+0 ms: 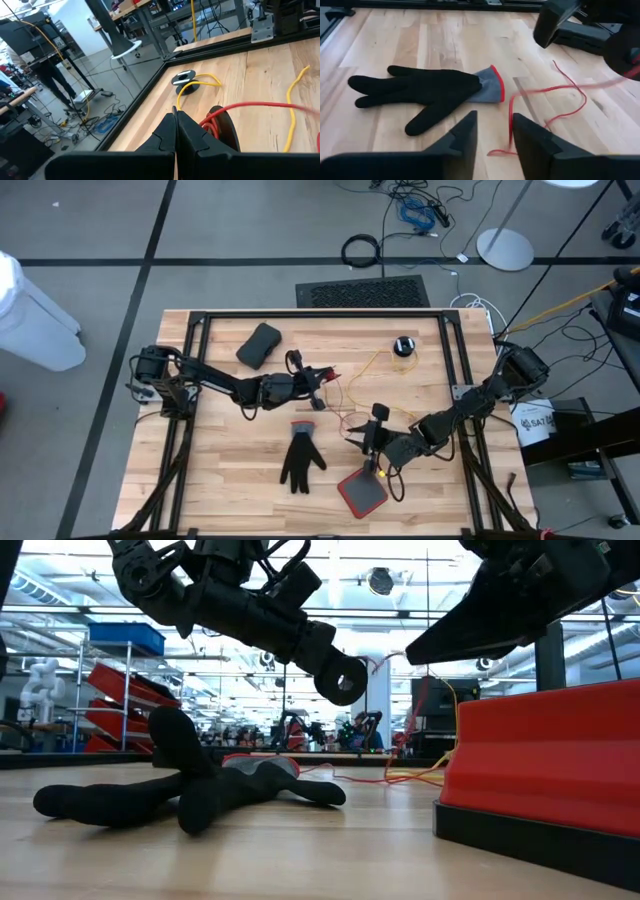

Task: Coil cords
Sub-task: Uncoil the red wire from the black spool

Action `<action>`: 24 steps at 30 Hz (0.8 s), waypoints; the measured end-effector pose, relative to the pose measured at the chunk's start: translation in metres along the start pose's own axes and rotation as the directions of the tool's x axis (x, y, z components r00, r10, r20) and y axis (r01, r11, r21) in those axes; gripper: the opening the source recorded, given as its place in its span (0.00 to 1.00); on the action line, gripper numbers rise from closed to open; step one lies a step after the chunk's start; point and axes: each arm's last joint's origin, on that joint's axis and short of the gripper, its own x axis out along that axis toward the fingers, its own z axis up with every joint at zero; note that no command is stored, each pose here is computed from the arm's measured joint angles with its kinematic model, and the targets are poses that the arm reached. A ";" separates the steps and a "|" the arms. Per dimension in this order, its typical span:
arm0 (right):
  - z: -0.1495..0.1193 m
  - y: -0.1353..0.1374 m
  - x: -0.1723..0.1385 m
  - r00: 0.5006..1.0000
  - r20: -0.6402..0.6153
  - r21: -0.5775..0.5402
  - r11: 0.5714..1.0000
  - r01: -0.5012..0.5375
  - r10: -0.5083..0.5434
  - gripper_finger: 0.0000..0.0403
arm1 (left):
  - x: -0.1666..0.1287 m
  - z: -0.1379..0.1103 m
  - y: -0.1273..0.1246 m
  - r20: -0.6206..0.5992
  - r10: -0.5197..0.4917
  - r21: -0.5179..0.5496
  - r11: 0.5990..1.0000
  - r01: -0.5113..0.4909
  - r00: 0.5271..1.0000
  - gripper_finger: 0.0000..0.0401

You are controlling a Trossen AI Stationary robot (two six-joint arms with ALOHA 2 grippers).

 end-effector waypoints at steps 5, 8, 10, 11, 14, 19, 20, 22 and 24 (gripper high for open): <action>0.000 -0.001 0.000 1.000 0.009 0.001 1.000 0.024 -0.024 0.35 | -0.004 0.004 -0.006 0.027 -0.014 0.043 0.999 0.012 1.000 0.00; -0.002 0.001 -0.002 1.000 -0.016 0.017 1.000 0.000 0.000 0.35 | -0.005 0.005 -0.007 0.025 -0.009 0.062 0.998 0.007 1.000 0.00; -0.005 0.001 -0.002 0.999 -0.031 0.032 0.999 0.008 -0.007 0.35 | -0.005 0.005 -0.007 0.025 -0.006 0.063 0.998 0.004 1.000 0.00; -0.005 0.000 -0.002 0.999 -0.027 0.040 0.999 0.026 -0.025 0.35 | -0.005 0.005 -0.007 0.025 -0.006 0.063 0.998 0.004 1.000 0.00; -0.003 -0.004 -0.002 0.989 0.019 0.048 0.988 0.145 -0.146 0.35 | -0.006 0.006 -0.007 0.032 -0.004 0.058 0.998 0.002 0.999 0.00; 0.002 -0.017 0.004 0.943 0.075 0.034 0.945 0.324 -0.326 0.35 | -0.007 0.008 -0.010 0.042 -0.011 0.055 0.998 0.008 0.999 0.00; 0.003 -0.020 0.006 0.938 0.074 0.024 0.941 0.337 -0.338 0.35 | -0.008 0.008 -0.010 0.043 -0.013 0.055 0.998 0.010 0.999 0.00; 0.005 -0.026 0.010 0.930 0.070 0.012 0.932 0.361 -0.361 0.35 | -0.008 0.008 -0.011 0.045 -0.015 0.055 0.998 0.012 0.999 0.00; 0.005 -0.032 0.014 0.921 0.062 0.000 0.923 0.385 -0.384 0.35 | -0.008 0.008 -0.011 0.052 -0.026 0.054 0.998 0.024 0.998 0.00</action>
